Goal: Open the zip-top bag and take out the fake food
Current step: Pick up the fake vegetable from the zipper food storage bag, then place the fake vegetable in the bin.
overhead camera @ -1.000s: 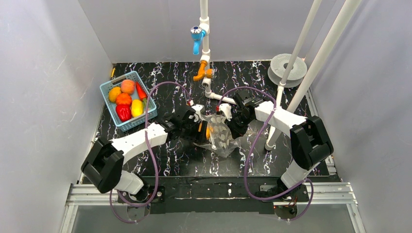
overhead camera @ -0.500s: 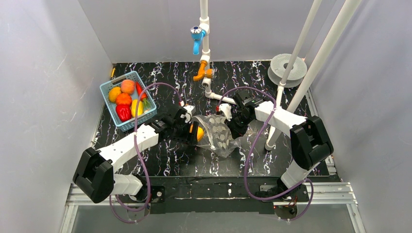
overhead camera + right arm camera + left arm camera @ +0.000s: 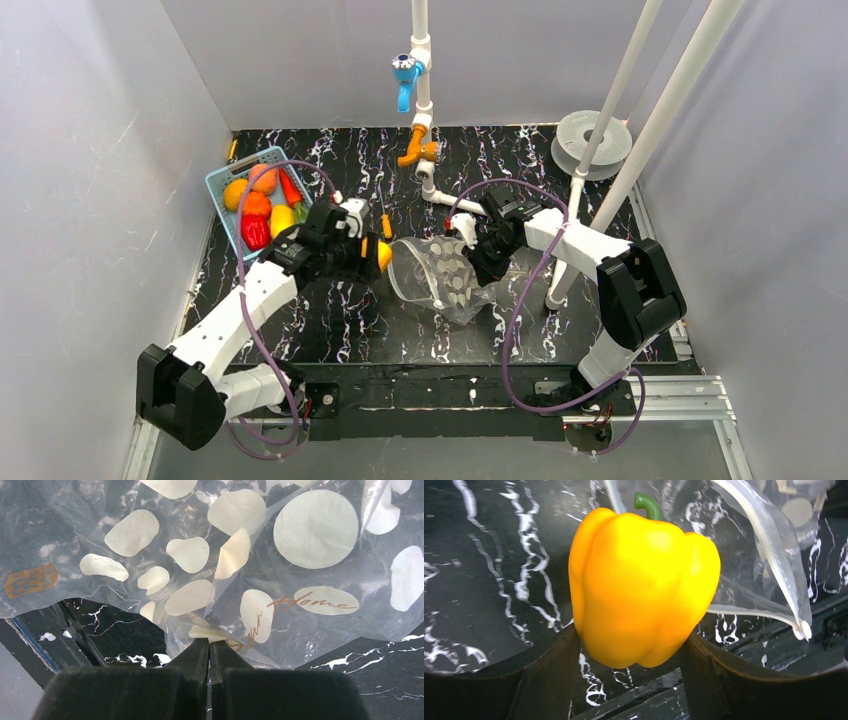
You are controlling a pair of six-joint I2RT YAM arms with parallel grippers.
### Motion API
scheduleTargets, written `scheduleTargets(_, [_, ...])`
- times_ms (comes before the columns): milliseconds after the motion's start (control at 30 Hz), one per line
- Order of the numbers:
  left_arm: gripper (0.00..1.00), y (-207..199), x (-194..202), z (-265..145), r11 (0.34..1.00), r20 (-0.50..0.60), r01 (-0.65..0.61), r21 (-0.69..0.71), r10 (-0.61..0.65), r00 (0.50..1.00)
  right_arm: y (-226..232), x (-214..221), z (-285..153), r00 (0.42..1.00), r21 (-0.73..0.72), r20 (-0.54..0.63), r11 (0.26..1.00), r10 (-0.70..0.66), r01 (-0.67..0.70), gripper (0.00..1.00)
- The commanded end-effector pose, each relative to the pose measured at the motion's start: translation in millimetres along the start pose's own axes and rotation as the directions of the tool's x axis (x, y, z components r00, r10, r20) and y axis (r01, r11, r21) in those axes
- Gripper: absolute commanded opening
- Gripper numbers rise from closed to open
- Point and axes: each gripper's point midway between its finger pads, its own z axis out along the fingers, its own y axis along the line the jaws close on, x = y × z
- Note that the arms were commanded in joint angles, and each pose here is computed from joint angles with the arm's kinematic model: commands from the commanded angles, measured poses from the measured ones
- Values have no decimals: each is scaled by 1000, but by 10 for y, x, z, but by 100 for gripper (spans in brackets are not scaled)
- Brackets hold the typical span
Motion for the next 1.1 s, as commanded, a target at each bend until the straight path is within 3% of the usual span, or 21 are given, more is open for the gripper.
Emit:
scheduleTargets(0, [0,208,-253,-257,998,84,36,-51,-32,996,35,6,3,1000,-27,-5,1000,-2,2,1])
scheduleTargets(467, [0,1037,-853,-336,941,274,308,-139,-263,925,41,12,10,1000,-31,-6,1000,-1,0,1])
scheduleTargets(1067, [0,1604,-948,-286,864,328,426,-268,-334,884,61,17,26,1000,-46,-9,999,1,-1,1])
